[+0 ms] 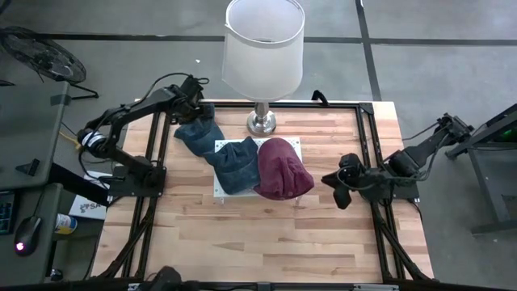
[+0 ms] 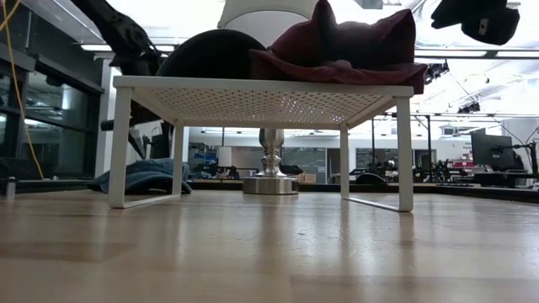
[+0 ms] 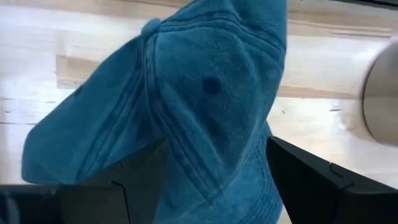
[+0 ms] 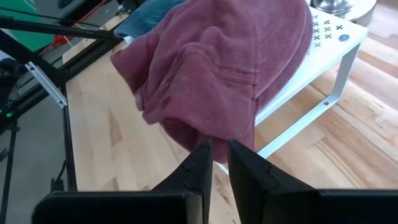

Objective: Pick & Place hat
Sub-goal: Stack the blue cap on top of the other blue cap on the shelf

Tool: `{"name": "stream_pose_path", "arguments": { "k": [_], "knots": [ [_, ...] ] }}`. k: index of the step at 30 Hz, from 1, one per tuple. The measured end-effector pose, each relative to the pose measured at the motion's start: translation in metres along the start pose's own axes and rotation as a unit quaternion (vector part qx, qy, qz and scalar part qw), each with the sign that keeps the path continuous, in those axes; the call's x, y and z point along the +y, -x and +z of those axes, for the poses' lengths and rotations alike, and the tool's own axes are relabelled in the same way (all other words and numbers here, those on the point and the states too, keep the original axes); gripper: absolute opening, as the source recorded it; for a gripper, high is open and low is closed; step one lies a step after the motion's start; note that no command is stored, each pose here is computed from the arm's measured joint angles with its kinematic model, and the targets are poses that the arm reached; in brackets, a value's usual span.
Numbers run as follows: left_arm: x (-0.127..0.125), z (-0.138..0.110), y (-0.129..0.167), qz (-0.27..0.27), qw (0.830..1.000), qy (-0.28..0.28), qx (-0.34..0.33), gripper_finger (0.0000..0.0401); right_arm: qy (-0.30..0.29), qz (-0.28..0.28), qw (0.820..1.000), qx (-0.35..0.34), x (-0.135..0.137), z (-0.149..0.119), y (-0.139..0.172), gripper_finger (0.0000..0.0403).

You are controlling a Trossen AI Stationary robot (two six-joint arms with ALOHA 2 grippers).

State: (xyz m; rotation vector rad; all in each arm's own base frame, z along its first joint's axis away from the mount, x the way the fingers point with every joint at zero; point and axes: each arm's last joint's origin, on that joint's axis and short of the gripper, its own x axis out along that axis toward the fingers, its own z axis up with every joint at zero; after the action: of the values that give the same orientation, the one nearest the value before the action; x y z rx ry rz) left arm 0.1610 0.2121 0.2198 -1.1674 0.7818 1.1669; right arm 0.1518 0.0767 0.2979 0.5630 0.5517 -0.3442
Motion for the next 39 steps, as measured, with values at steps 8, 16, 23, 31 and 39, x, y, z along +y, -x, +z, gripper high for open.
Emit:
{"name": "stream_pose_path", "arguments": {
  "k": [8, 16, 23, 31, 39],
  "knots": [
    [0.000, 0.000, -0.013, 0.018, 1.000, 0.011, 0.015, 0.0269, -0.004, -0.008, 1.000, -0.004, -0.002, 0.003, -0.002, 0.0044],
    [0.001, 0.001, -0.025, 0.051, 0.998, 0.027, 0.015, 0.0269, -0.003, -0.012, 1.000, -0.005, -0.003, 0.003, -0.003, 0.0044],
    [0.001, 0.002, -0.037, 0.064, 0.997, 0.027, 0.026, 0.0269, -0.002, -0.014, 1.000, -0.004, -0.003, 0.003, -0.003, 0.0044],
    [0.003, 0.001, -0.057, 0.087, 0.995, 0.024, 0.051, 0.0269, -0.003, -0.013, 1.000, -0.002, -0.003, 0.003, -0.003, 0.0044],
    [0.005, 0.000, -0.074, 0.107, 0.992, 0.004, 0.074, 0.0269, -0.015, -0.007, 1.000, 0.007, -0.003, 0.002, -0.003, 0.0044]
  ]
}}
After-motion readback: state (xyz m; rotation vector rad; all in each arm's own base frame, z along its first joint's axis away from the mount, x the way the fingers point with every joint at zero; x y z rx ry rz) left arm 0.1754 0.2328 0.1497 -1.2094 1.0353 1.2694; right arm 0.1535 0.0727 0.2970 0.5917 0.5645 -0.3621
